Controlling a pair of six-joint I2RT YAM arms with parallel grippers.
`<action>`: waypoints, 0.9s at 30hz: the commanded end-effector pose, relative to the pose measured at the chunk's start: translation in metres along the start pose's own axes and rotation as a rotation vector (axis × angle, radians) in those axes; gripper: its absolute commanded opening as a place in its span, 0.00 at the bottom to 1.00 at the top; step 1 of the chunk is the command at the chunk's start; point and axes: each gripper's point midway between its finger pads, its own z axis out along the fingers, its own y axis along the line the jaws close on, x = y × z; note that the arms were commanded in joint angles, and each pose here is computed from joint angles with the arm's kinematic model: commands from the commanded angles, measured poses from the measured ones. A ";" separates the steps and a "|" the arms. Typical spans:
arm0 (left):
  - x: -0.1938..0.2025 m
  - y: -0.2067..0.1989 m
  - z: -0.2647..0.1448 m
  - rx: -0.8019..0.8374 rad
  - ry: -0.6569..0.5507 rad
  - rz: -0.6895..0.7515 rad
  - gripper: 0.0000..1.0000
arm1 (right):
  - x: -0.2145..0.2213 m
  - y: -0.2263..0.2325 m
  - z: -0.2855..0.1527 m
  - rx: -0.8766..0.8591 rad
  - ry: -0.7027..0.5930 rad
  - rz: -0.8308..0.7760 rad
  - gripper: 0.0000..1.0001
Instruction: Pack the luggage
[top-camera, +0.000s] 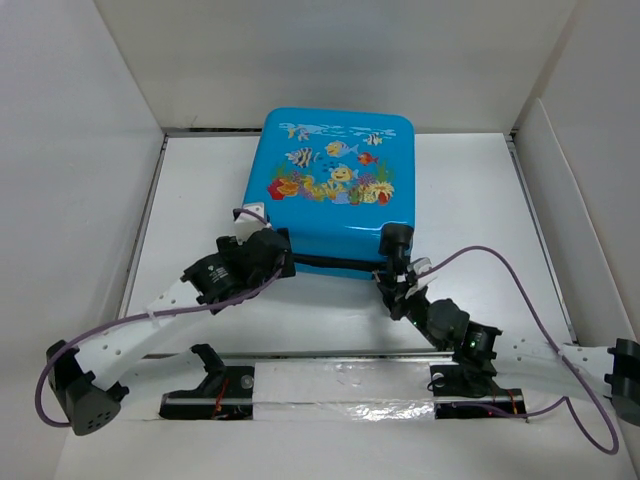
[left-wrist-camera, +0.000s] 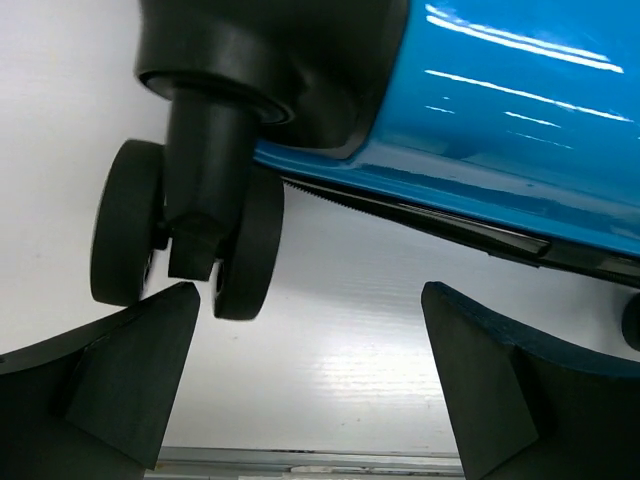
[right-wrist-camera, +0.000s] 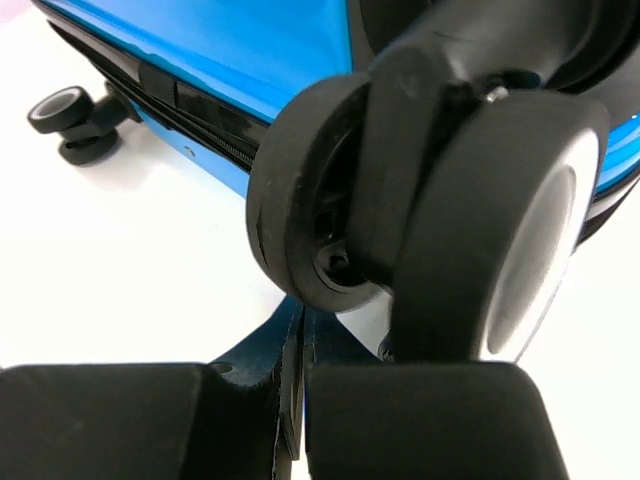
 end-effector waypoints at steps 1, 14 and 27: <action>-0.030 0.024 -0.015 -0.108 -0.116 -0.099 0.94 | -0.011 0.028 -0.006 -0.146 -0.039 0.041 0.00; -0.073 0.013 -0.057 0.016 -0.191 -0.091 0.84 | -0.004 0.030 0.000 -0.154 -0.015 0.032 0.00; -0.060 0.032 -0.031 -0.141 -0.072 0.085 0.86 | -0.002 0.028 -0.001 -0.155 -0.016 0.036 0.00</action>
